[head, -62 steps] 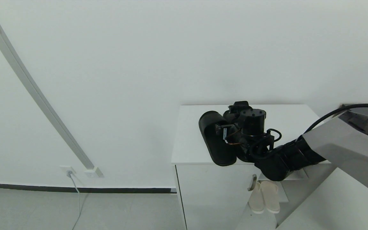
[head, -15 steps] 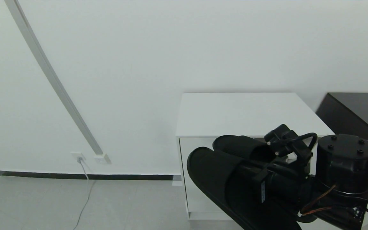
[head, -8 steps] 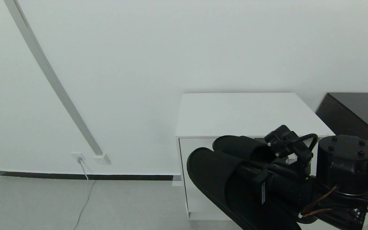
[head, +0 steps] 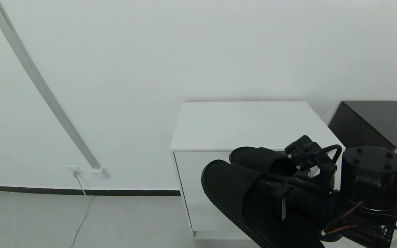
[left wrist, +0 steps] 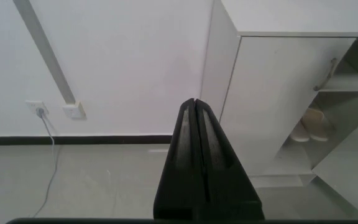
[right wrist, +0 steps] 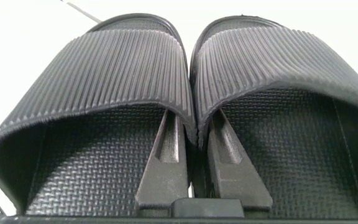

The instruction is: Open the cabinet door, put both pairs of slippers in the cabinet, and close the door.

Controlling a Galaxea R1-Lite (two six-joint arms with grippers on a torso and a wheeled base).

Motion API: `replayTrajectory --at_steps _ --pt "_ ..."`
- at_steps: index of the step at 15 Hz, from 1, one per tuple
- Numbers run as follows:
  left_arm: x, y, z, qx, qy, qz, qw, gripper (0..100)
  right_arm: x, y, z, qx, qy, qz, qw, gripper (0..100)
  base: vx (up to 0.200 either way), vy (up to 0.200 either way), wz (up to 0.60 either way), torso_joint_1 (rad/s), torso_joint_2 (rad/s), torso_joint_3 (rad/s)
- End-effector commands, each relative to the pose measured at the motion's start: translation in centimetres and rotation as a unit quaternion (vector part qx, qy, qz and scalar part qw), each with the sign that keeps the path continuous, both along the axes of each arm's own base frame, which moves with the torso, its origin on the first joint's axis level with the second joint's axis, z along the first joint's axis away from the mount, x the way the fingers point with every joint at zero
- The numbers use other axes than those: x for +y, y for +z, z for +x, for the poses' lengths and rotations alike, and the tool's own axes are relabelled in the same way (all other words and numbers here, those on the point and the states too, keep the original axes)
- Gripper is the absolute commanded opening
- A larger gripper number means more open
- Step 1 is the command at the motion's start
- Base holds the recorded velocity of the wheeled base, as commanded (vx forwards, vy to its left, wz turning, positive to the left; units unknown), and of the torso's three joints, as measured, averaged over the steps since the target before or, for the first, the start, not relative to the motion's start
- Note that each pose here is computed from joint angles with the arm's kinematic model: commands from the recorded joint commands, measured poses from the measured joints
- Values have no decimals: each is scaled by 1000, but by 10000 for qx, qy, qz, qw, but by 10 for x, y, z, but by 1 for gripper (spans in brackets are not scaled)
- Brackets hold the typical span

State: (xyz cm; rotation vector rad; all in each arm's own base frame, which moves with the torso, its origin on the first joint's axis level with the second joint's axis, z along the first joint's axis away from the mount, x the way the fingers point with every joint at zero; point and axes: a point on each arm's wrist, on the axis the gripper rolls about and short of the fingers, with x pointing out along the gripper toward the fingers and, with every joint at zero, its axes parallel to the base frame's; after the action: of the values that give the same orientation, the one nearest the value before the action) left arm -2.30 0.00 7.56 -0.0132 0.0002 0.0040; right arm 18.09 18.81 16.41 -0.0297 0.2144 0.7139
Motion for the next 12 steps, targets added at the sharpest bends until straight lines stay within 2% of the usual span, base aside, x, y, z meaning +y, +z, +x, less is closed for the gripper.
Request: replayTrajectory --at_steps 1,11,12 --pt "0 0 0 7 3 -3 10000 0 0 -1 0 5 3 -3 10000 0 0 -200 0 2 2 2" --pt "0 0 0 7 3 -3 10000 0 0 1 -1 -6 1 19 10000 0 0 -200 0 3 3 2" --pt "0 0 0 -1 3 -11 10000 0 0 0 0 4 0 19 10000 0 0 0 0 0 0 0"
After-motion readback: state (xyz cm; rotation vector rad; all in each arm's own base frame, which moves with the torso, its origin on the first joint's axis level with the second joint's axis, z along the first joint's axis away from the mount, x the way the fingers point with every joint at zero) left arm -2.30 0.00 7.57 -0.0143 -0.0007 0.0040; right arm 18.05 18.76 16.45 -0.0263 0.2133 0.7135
